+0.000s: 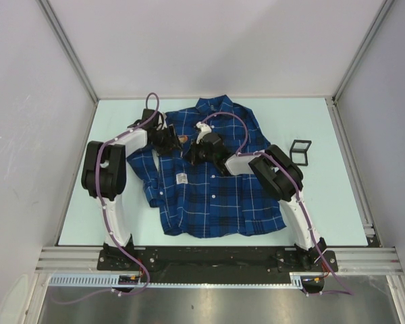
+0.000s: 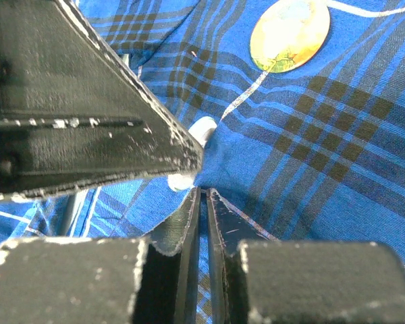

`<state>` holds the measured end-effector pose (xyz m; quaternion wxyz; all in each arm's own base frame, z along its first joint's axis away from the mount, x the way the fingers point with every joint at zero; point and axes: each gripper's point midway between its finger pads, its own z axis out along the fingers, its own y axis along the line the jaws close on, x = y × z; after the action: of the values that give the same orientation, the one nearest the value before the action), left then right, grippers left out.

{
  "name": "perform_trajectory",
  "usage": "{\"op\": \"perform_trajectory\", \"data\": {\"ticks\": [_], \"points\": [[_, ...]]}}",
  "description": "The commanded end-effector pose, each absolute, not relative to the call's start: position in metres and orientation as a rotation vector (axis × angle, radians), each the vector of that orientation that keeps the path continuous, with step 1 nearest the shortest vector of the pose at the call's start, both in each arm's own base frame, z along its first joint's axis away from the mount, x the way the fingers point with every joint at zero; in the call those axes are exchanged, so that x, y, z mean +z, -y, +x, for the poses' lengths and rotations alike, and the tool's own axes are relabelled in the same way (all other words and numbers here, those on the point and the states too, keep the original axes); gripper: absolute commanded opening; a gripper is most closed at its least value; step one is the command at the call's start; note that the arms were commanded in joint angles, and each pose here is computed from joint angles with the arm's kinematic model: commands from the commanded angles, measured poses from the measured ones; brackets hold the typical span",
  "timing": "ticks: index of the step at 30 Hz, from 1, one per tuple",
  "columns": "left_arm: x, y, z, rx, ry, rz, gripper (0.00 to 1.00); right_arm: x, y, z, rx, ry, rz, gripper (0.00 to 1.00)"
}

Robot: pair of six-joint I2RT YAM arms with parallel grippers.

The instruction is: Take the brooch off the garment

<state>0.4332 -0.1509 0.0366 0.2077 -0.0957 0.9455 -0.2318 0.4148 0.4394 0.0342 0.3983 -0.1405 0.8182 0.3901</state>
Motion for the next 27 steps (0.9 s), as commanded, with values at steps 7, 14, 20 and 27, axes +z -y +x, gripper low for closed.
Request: {"op": "perform_trajectory", "data": {"ticks": [7, 14, 20, 27], "points": [[0.046, 0.143, 0.442, -0.615, -2.593, -0.264, 0.38, 0.052, -0.451, 0.421, 0.994, -2.014, -0.375, 0.11], [0.049, 0.140, 0.445, -0.634, -2.582, -0.272, 0.46, 0.052, -0.451, 0.421, 1.001, -2.014, -0.375, 0.11], [0.052, 0.138, 0.442, -0.639, -2.577, -0.281, 0.57, 0.052, -0.451, 0.421, 1.006, -2.012, -0.373, 0.11], [0.059, 0.135, 0.437, -0.626, -2.564, -0.264, 0.66, 0.054, -0.452, 0.422, 1.017, -2.010, -0.371, 0.11]]}}
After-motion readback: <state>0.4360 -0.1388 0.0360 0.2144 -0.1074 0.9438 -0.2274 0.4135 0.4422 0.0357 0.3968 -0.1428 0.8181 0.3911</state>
